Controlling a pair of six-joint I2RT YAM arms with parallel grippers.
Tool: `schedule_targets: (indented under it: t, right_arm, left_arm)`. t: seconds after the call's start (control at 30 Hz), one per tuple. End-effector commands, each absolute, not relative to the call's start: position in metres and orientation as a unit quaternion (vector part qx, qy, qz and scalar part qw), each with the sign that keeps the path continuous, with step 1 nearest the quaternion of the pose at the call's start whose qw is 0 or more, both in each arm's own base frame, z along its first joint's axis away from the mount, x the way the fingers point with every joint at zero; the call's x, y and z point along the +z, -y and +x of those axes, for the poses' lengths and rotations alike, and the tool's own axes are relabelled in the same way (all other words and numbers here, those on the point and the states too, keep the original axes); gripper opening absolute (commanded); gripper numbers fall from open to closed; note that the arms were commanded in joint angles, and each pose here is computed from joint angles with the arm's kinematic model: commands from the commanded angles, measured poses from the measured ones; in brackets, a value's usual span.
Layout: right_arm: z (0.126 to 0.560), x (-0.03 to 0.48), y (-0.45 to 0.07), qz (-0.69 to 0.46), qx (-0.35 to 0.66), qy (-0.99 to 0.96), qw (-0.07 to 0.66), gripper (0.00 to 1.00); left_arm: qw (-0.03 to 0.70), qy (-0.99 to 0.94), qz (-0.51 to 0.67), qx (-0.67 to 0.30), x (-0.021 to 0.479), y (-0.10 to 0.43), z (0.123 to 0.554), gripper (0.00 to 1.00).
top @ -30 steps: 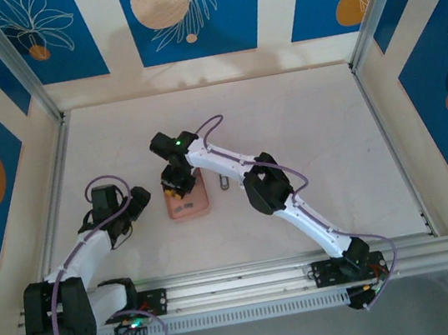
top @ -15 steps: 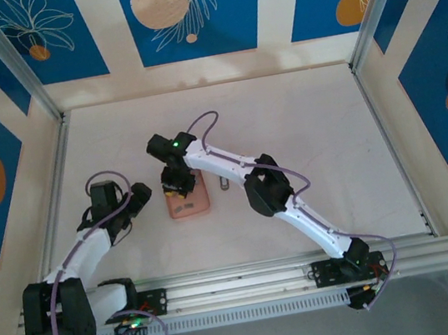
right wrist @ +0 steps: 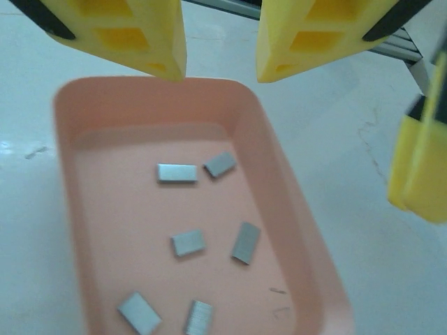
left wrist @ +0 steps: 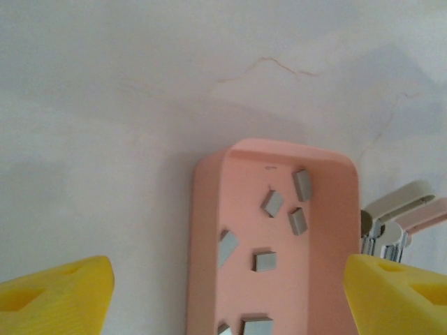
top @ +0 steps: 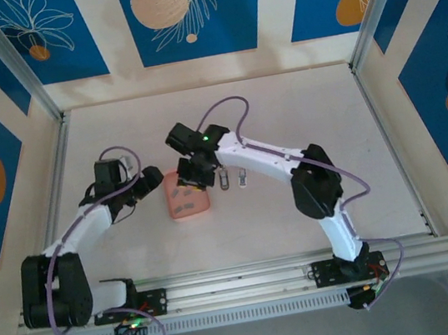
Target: Load the staples into the stapler
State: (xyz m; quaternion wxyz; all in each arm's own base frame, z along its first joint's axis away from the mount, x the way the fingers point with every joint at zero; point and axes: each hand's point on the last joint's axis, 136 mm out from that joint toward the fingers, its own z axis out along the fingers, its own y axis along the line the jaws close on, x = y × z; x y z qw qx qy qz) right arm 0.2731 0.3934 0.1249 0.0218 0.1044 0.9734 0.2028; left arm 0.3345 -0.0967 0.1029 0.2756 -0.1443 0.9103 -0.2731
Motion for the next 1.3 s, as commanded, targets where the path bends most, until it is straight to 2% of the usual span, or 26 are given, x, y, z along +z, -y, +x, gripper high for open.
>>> schedule_targets:
  t: [0.0, 0.23, 0.57, 0.9, 1.27]
  right_arm:
    - [0.271, 0.131, -0.383, 0.102, 0.233, -0.966, 0.049, 0.33]
    - [0.255, 0.145, -0.341, 0.053, 0.243, -0.962, 0.111, 0.33]
    - [0.241, 0.151, -0.304, 0.032, 0.243, -0.957, 0.155, 0.34]
    - [0.234, 0.144, -0.287, 0.043, 0.244, -0.955, 0.165, 0.34]
    - [0.235, 0.139, -0.278, 0.062, 0.233, -0.956, 0.167, 0.35]
  left_arm:
    - [0.269, -0.924, -0.020, -0.270, 0.120, 0.122, 0.341, 0.83]
    - [0.253, -0.914, 0.229, -0.219, 0.138, 0.155, 0.350, 0.78]
    - [0.199, -0.850, 0.432, -0.226, 0.133, 0.180, 0.351, 0.73]
    - [0.129, -0.839, 0.492, -0.194, 0.101, 0.186, 0.368, 0.73]
    - [0.106, -0.841, 0.499, -0.180, 0.076, 0.197, 0.385, 0.70]
